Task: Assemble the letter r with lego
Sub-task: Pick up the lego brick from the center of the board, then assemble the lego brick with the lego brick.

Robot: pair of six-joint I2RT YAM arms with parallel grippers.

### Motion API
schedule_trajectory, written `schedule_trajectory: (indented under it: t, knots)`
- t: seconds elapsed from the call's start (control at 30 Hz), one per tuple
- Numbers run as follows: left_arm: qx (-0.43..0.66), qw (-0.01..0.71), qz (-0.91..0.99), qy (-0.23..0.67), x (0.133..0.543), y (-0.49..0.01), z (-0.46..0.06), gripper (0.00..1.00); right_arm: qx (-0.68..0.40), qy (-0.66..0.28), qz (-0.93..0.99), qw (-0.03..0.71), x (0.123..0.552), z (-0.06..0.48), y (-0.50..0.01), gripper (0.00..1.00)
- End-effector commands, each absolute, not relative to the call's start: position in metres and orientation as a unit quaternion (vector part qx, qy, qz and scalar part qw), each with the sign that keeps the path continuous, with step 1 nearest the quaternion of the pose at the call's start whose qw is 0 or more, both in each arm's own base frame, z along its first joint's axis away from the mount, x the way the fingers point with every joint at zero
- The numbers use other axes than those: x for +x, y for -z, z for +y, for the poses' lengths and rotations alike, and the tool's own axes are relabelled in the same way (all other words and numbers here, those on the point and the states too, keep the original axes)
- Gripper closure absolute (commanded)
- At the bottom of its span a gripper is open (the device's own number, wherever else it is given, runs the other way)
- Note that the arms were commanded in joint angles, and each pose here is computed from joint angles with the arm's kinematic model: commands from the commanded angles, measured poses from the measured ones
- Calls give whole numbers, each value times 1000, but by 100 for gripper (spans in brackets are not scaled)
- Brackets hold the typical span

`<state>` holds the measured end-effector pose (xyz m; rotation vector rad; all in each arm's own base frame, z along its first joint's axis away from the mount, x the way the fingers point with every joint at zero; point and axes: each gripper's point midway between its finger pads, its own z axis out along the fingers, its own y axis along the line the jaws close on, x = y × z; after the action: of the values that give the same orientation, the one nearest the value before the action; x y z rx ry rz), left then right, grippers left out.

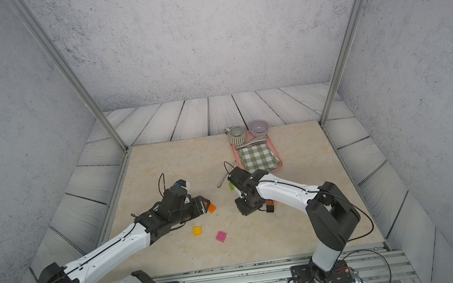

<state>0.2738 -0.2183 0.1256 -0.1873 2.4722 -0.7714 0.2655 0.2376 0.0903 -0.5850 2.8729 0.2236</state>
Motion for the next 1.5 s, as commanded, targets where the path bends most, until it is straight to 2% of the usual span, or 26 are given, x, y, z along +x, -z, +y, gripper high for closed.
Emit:
schedule_trajectory:
  t: [0.0, 0.23, 0.47, 1.47]
  knots:
    - [-42, 263, 913, 308, 299, -142, -233, 37, -148, -53, 982, 101, 300, 238, -94, 97]
    - [-42, 212, 923, 319, 345, -129, -248, 40, -148, 11, 986, 71, 352, 259, -88, 100]
    - [-61, 189, 922, 331, 355, -105, -246, 40, -146, 5, 987, 68, 375, 280, -76, 100]
    - [-68, 176, 921, 342, 351, -94, -239, 39, -167, 17, 985, 45, 389, 280, -38, 100]
